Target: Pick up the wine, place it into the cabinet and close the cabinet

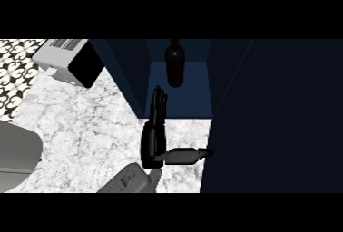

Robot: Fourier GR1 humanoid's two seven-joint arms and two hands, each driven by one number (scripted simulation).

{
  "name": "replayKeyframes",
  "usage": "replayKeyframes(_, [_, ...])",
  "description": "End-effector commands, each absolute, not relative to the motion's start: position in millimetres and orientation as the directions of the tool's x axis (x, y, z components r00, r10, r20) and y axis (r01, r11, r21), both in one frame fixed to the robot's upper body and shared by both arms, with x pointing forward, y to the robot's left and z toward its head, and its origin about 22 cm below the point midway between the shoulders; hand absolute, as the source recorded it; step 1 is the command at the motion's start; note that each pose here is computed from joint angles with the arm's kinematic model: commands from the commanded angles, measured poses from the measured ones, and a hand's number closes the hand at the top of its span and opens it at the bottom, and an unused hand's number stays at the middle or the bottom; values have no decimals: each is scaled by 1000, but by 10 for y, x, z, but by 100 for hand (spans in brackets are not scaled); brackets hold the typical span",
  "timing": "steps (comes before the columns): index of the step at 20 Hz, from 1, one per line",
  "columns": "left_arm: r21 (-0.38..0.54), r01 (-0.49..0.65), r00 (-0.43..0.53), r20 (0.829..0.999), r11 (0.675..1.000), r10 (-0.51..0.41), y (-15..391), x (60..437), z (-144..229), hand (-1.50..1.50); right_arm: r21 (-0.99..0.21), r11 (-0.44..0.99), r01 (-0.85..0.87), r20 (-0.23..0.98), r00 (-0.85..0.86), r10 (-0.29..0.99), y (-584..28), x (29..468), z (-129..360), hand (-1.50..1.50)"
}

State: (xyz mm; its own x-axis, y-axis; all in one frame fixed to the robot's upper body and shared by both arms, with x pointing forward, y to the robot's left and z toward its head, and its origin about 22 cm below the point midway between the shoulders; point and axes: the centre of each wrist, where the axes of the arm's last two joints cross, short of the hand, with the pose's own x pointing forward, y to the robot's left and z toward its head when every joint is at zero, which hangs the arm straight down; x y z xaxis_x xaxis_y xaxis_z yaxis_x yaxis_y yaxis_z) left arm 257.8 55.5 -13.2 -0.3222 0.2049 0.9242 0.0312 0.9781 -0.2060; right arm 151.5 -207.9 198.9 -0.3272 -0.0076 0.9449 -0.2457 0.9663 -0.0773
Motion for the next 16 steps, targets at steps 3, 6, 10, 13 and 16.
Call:
replayKeyframes(3, [-231, -37, -321, 924, 972, 207, 633, 2213, 90, -150, -63, 964, -258, 934, -356, -35, -2113, 1243, 2104, -150])
replayKeyframes(6, [-221, -48, -331, 924, 974, 193, 593, 2004, 240, -150, -61, 964, -259, 929, -368, -40, -2118, 1380, 2124, -150])
replayKeyframes(10, [-262, -16, -342, 908, 965, 240, 918, 1731, 214, -150, -76, 957, -280, 939, -344, -26, -2149, 1451, 2095, -150])
replayKeyframes(13, [-255, 37, -350, 902, 966, 252, 945, 1542, 309, -150, -73, 945, -320, 945, -324, -37, -2060, 1454, 2076, -150])
replayKeyframes(16, [-244, 60, -343, 906, 968, 249, 1269, 1624, 345, -150, -48, 927, -372, 948, -308, -74, -2046, 1241, 1996, -150])
